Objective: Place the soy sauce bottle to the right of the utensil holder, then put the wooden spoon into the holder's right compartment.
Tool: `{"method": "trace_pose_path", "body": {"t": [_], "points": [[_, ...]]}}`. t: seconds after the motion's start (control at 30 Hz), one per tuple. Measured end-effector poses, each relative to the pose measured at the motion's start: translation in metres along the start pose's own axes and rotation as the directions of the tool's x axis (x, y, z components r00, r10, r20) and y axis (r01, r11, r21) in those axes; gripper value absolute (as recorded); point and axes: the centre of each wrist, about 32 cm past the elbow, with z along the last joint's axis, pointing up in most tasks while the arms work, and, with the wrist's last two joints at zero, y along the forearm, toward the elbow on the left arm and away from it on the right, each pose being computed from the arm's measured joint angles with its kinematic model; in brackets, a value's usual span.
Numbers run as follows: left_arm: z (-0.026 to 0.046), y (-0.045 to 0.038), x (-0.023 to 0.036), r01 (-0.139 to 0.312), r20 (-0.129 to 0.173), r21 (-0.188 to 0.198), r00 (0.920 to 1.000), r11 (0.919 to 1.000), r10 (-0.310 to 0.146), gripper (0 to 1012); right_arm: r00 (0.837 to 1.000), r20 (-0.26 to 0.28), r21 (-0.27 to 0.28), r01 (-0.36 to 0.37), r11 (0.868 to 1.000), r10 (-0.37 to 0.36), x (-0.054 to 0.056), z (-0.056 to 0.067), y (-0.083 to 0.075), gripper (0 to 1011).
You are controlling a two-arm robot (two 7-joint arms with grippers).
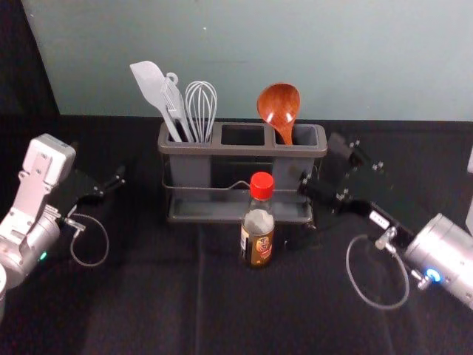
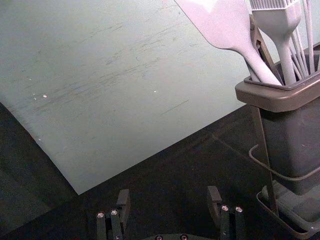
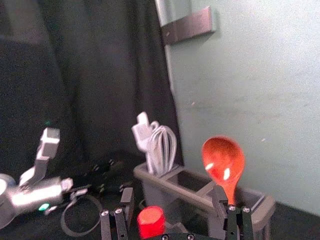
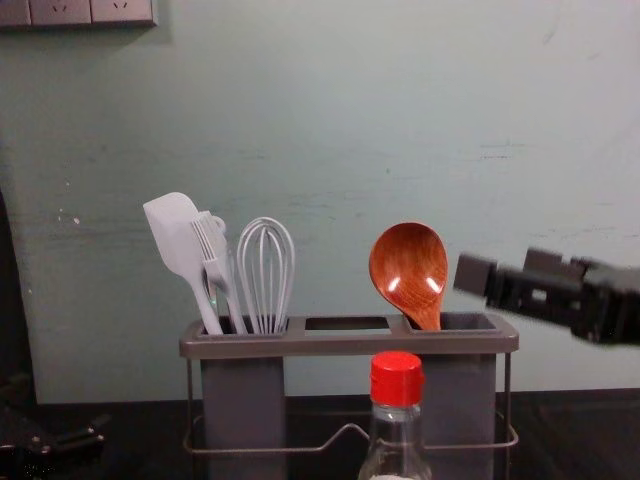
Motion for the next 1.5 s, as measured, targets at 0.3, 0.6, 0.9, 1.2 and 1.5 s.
{"method": "trace_pose_path", "body": {"t": [0.3, 0.6, 0.9, 1.2, 1.5], "points": [[0.0, 0.0, 0.0, 0.0, 0.0, 0.0, 1.0, 1.0, 0.0, 1005, 0.998, -0.015, -0.065, -0.063, 0.996, 0.062, -0.005, -0.015, -0.001, 1003], [0.0, 0.0, 0.0, 0.0, 0.0, 0.0, 1.0, 1.0, 0.0, 1005, 0.996, 0.019, -0.082, -0.091, 0.993, 0.093, -0.002, -0.029, 0.008, 1003], [0.0, 0.0, 0.0, 0.0, 0.0, 0.0, 1.0, 1.0, 0.0, 1005, 0.992, 0.054, -0.098, -0.11, 0.989, 0.116, 0.007, -0.035, 0.027, 1003], [0.0, 0.0, 0.0, 0.0, 0.0, 0.0, 1.0, 1.0, 0.0, 1005, 0.99, 0.058, -0.108, -0.125, 0.986, 0.131, 0.012, -0.036, 0.048, 1003], [0.0, 0.0, 0.0, 0.0, 0.0, 0.0, 1.0, 1.0, 0.0, 1005, 0.987, 0.059, -0.112, -0.139, 0.984, 0.146, 0.012, -0.037, 0.062, 1003]]}}
